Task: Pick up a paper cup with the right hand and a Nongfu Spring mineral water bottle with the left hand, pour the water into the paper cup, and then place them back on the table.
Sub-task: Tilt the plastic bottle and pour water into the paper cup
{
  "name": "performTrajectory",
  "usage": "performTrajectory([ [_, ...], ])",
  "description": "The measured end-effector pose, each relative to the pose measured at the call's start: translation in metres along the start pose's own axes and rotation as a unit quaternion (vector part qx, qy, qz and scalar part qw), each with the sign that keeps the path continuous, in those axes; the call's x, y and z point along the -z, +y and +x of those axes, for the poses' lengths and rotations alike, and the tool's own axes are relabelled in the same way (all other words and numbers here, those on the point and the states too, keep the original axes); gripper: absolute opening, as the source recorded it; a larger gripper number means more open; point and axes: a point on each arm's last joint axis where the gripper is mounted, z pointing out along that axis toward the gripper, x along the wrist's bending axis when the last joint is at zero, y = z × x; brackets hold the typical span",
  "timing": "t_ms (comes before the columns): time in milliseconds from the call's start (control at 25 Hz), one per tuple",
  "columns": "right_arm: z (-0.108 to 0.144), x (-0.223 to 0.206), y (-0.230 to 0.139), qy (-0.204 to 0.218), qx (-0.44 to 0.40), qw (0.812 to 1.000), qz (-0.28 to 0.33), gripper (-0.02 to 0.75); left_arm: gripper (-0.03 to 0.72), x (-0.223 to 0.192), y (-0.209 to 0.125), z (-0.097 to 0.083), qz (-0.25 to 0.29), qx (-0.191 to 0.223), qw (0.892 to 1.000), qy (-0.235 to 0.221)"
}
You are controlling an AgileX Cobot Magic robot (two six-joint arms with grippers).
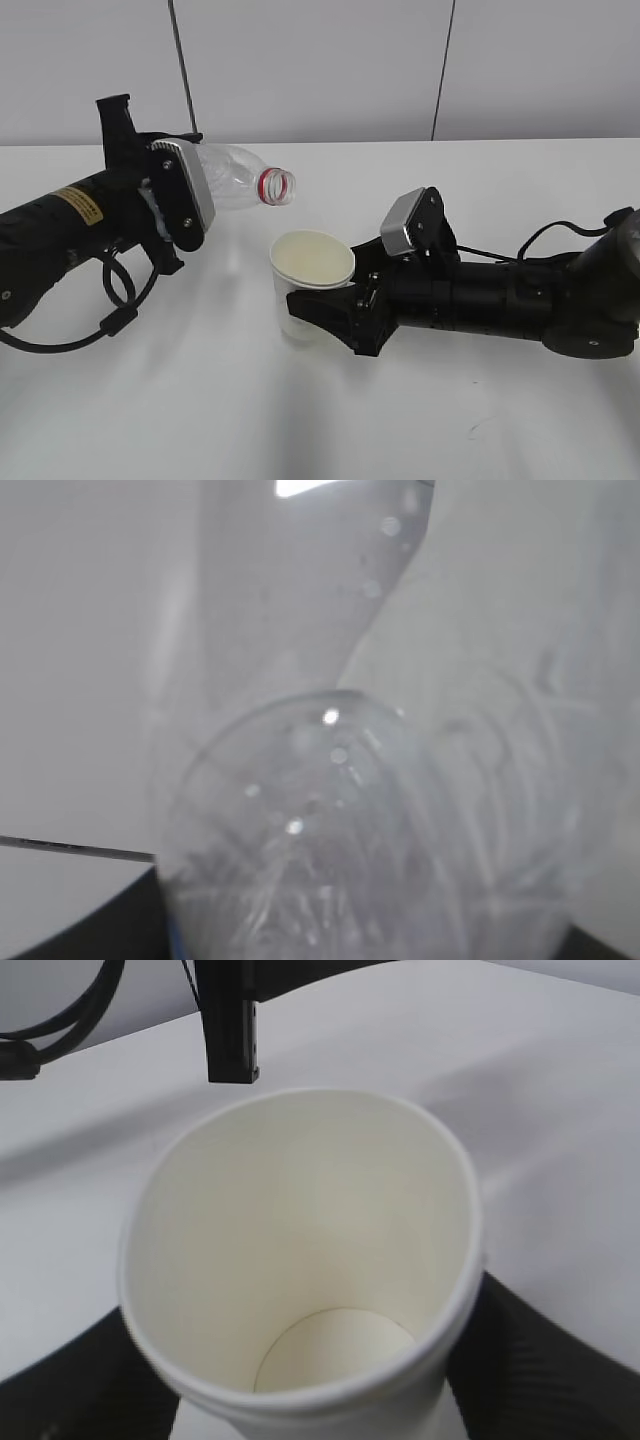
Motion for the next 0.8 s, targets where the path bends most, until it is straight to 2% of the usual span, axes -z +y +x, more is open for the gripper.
performTrajectory([
  [320, 0.0, 0.0, 0.0, 0.0, 0.0, 1.0, 0.0, 0.543, 0.344, -0.0005, 0.0014, 0.0045, -0.007, -0.016, 1.0, 0.021],
  [800, 0.0, 0.0, 0.0, 0.0, 0.0, 1.0, 0.0, 0.542, 0.344, -0.0005, 0.0017, 0.0054, -0.008, -0.046, 0.999, 0.027],
])
